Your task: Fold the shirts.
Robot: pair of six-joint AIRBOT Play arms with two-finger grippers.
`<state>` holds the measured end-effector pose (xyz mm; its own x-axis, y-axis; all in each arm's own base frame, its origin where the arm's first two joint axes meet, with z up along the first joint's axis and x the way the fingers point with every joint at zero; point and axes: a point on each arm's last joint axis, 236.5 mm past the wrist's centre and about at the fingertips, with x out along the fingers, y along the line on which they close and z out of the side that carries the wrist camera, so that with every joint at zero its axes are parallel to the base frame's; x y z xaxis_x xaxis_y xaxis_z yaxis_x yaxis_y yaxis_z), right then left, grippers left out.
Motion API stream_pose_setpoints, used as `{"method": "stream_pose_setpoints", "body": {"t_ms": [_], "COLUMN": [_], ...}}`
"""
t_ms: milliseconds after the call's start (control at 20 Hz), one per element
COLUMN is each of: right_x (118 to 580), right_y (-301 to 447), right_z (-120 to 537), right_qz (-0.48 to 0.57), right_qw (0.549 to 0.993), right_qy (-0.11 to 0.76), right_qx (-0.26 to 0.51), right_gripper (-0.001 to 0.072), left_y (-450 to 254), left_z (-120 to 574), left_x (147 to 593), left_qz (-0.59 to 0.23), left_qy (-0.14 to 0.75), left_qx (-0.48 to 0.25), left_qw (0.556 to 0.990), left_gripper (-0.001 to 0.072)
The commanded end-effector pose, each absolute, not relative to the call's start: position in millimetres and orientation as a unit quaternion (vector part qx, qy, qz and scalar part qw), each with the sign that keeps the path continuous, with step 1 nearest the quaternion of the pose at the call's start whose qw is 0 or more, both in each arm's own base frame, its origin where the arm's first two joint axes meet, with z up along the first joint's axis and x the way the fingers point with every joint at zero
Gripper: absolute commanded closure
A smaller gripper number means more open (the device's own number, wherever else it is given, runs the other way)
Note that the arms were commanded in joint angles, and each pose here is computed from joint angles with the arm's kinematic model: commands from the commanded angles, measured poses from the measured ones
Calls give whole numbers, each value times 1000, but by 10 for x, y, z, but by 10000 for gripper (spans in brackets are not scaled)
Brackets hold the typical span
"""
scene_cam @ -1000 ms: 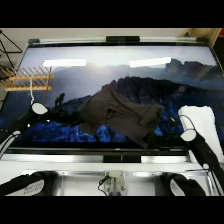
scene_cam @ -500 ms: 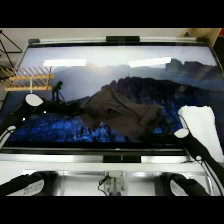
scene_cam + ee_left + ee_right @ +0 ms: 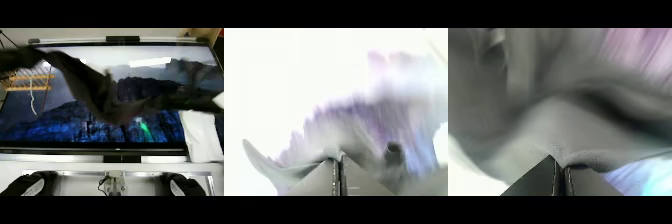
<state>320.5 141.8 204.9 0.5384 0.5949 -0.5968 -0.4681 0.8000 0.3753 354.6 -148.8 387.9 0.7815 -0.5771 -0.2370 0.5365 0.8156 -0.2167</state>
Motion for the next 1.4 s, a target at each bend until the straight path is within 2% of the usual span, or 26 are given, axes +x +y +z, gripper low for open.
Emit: {"method": "stream_pose_setpoints", "body": {"t_ms": [0,100,250,400,550,750,950,1200,1350], "right_x": [2768,2208,1681,1619,1822,2303,3190,4398,4966], "right_y": [635,412,314,195,-30,-132,-124,-80,7], "right_z": [4237,5021,5332,5148,4677,3853,2903,1471,853], "right_qz": [142,87,64,40,-1,-11,-2,-6,-11], "right_qw": [983,994,993,997,995,965,924,888,888], "right_qy": [98,-20,-78,-40,67,252,376,458,459], "right_qx": [-60,-65,-54,-54,-67,-71,-71,-34,15], "right_gripper": [629,630,630,629,629,629,629,629,629], "left_y": [-992,-867,-807,-712,-527,-498,-469,-384,-498], "left_z": [5793,6244,6287,6088,5648,4767,3653,2416,1739], "left_x": [2349,1768,1382,1425,1739,2344,3149,4352,4940], "left_qz": [-220,-198,-187,-156,-110,-107,-105,-82,-87], "left_qy": [-128,-212,-227,-188,-100,44,170,244,283], "left_qx": [-25,-32,-41,-14,14,11,8,-31,-72], "left_qw": [967,956,955,970,989,993,980,966,952], "left_gripper": [678,678,678,677,678,677,677,677,677]}}
